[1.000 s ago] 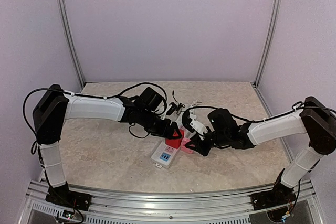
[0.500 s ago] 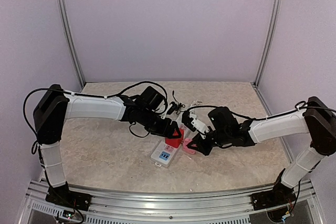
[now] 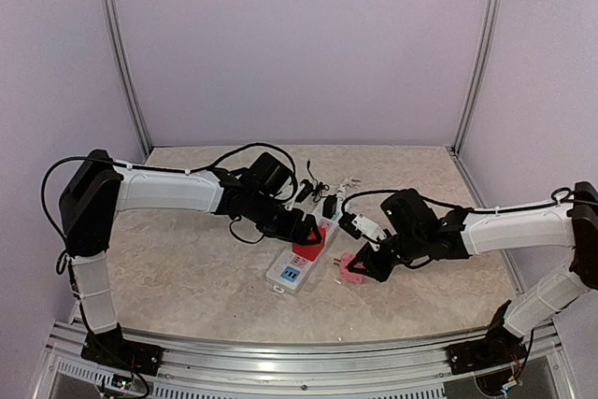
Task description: Pull the plug off the socket
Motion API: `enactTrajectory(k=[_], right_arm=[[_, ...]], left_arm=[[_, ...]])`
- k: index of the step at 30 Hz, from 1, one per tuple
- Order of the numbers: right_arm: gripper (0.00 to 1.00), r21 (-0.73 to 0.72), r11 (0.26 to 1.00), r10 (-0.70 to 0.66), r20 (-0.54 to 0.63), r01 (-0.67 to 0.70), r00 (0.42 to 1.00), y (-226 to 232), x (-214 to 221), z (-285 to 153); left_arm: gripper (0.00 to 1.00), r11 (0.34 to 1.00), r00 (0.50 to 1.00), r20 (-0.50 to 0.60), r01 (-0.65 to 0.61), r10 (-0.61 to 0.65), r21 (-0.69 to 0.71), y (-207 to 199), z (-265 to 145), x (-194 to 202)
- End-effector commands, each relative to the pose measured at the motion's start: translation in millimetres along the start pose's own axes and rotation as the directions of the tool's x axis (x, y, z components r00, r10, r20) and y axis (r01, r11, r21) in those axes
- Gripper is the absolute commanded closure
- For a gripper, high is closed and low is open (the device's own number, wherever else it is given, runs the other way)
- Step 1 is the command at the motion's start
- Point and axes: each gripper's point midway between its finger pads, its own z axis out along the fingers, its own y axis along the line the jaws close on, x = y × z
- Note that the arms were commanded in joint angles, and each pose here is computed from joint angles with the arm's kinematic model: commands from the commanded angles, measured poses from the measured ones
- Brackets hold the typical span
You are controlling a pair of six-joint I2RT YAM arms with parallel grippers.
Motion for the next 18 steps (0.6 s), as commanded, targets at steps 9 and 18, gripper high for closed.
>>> enactTrajectory(k=[9,18], right_arm=[[1.00,-0.096,0.994,-0.033,0.215,0.054,0.976,31.8,-73.8,-64.0],[1.00,-0.222,0.964,-0.028,0.463,0.147,0.886,68.7,-136.9,-124.7]], left_arm=[[0.01,0.983,0.977,0.158,-0.121,0.143,-0.136,3.8,-102.4,-37.2],[0.01,0.926,0.866,0.398,-0.365,0.302,0.092,-67.3,-186.9,-30.0]])
